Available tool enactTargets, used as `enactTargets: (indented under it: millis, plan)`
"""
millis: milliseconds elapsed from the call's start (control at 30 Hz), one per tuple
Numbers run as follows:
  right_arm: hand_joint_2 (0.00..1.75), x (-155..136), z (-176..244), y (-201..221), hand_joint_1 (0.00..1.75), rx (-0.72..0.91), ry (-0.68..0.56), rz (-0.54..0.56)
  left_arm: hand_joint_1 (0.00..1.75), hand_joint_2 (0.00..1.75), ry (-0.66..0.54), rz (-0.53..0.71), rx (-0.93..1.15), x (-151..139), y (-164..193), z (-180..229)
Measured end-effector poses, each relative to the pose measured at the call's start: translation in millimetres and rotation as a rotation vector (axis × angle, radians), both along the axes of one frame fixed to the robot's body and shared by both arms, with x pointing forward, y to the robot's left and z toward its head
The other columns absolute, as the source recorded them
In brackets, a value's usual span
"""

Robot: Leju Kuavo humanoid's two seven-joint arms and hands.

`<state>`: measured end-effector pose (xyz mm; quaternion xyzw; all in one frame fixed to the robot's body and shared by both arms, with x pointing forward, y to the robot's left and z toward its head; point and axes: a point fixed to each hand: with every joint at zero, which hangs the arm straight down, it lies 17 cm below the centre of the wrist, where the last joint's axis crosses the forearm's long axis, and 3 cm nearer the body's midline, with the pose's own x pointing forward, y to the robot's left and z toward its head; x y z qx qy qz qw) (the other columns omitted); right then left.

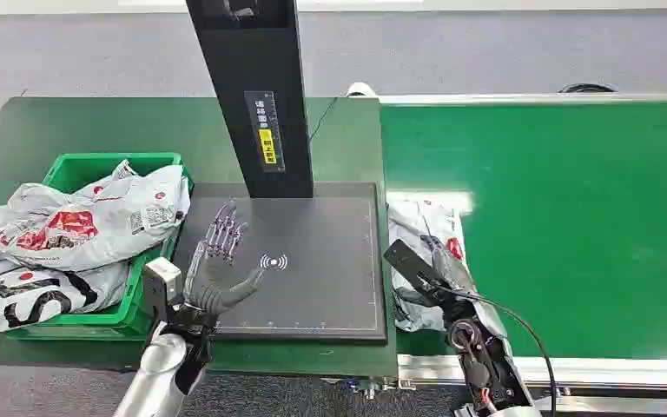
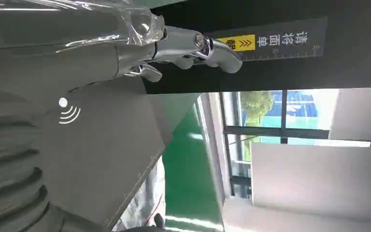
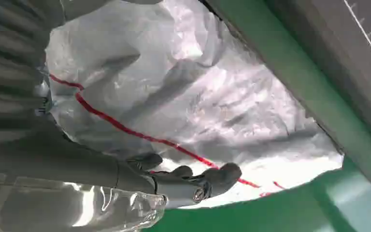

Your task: Moved the parcel from conveyor to table for the left to box.

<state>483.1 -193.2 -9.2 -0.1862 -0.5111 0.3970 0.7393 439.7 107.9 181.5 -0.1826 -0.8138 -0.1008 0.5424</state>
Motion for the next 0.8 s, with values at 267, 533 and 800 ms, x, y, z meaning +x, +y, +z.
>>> enactTargets:
  millis: [267, 533, 800]
  plan:
    - [1.75, -16, -33, 32, 0.0, -0.06, 0.179, 0.229, 0.0, 1.75, 0.014, -0.013, -0.002, 13, -6, 0]
    - [1.75, -14, -38, 32, 0.0, -0.076, 0.204, 0.259, 0.0, 1.75, 0.02, -0.012, -0.005, 16, -6, -2]
    - [1.75, -19, -42, 38, 1.57, -0.066, 0.226, 0.302, 0.0, 1.75, 0.021, -0.014, -0.01, 18, -7, -2]
